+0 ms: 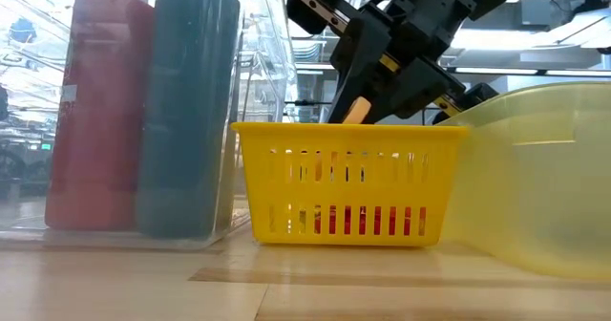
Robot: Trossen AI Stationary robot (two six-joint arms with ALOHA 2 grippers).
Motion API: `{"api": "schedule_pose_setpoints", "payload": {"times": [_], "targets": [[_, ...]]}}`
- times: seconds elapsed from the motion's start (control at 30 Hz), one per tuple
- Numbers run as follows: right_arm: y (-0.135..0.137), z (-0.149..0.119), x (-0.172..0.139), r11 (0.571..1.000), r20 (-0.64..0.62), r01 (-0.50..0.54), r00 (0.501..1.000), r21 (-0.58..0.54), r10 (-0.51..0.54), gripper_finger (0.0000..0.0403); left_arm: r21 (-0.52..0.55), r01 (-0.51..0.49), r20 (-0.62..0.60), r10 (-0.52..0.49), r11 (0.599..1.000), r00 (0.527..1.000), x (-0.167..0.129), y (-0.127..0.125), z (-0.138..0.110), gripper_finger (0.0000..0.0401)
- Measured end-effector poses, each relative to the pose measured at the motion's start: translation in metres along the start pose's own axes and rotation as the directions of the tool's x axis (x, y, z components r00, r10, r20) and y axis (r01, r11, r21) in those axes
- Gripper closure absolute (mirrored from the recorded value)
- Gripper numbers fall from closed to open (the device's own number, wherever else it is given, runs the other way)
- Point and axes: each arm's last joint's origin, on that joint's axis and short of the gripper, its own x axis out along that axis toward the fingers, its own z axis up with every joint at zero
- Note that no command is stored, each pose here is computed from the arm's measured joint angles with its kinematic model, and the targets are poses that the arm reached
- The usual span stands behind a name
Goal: Pick & Place Paint Supplies
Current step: Put the yellow scissors into the left yellow bin
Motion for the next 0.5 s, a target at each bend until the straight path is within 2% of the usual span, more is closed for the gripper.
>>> {"api": "schedule_pose_setpoints", "payload": {"times": [0.5], "targets": [[-0.0003, 0.0002, 0.0000, 1.000, 0.024, 0.000, 1.000, -0.007, 0.000, 0.0358, 0.000, 0.000, 0.000, 0.000, 1.000, 1.000, 0.0000, 0.0000, 0.0000, 0.0401]]}}
